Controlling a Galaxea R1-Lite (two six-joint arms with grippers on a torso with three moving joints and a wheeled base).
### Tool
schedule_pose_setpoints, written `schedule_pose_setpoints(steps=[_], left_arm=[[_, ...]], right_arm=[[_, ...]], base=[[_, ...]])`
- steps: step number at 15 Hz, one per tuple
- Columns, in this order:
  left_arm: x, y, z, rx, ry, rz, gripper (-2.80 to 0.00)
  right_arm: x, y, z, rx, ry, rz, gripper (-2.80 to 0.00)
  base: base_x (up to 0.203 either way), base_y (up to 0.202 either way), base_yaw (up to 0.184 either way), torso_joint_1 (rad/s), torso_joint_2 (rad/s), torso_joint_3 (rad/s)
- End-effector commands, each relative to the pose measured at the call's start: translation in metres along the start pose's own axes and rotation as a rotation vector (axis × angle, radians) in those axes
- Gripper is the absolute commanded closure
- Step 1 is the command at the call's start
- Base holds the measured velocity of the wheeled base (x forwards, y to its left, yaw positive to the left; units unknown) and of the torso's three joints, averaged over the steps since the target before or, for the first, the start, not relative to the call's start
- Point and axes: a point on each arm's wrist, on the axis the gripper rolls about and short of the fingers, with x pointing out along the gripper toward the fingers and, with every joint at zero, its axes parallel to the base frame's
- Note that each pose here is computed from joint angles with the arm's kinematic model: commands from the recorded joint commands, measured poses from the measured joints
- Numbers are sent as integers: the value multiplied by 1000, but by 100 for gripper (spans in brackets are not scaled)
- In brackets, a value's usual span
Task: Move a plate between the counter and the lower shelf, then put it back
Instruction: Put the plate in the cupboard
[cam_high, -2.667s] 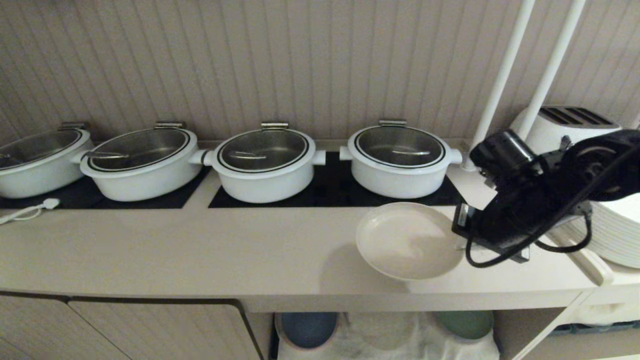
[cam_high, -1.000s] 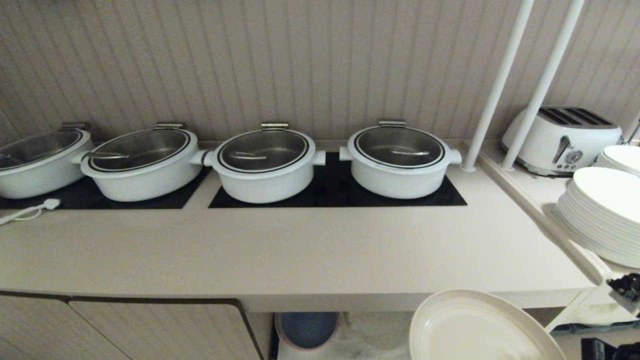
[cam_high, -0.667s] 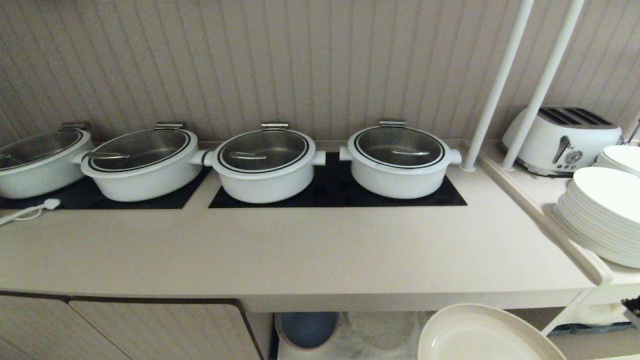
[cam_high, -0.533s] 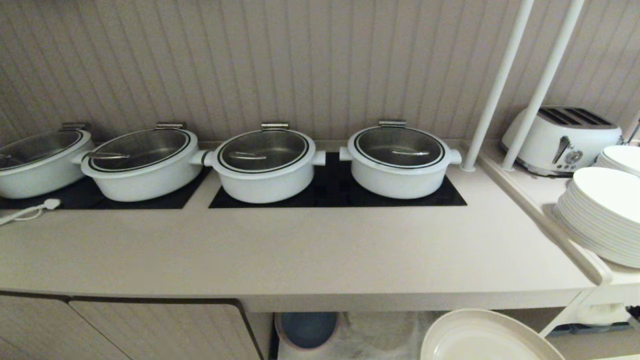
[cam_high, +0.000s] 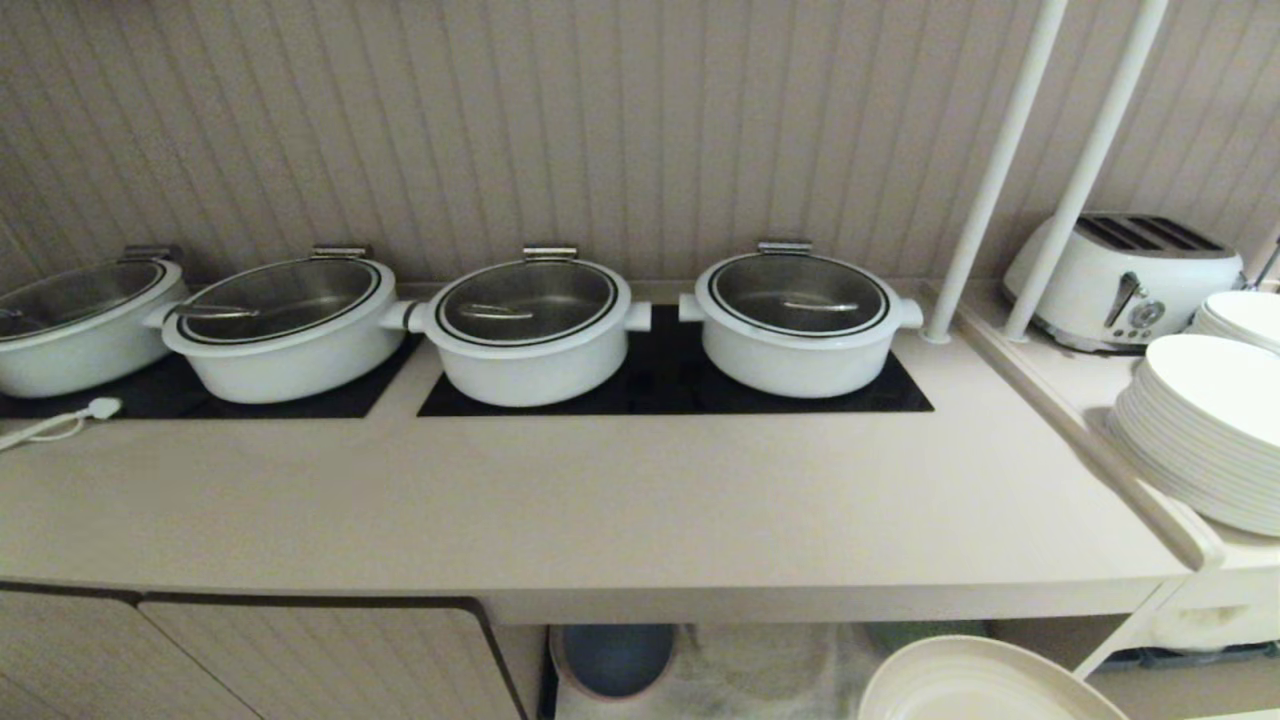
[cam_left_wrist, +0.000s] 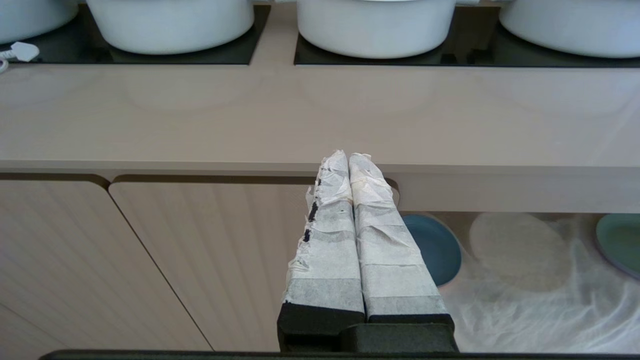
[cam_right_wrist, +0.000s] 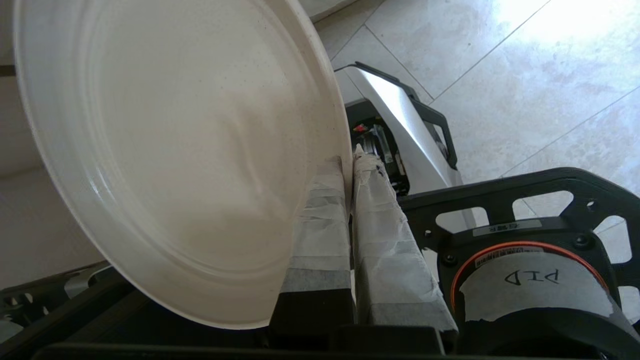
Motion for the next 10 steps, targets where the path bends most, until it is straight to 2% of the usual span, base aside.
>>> schedule_pose_setpoints(steps=[1, 10], left_arm=[[0, 0, 0, 0, 0, 1, 0], [0, 0, 0, 0, 0, 1, 0]], right_arm=[[1, -2, -2, 2, 4, -5, 0], [0, -1, -1, 3, -2, 2, 0]], base=[[0, 0, 0, 0, 0, 0], [0, 0, 0, 0, 0, 0]])
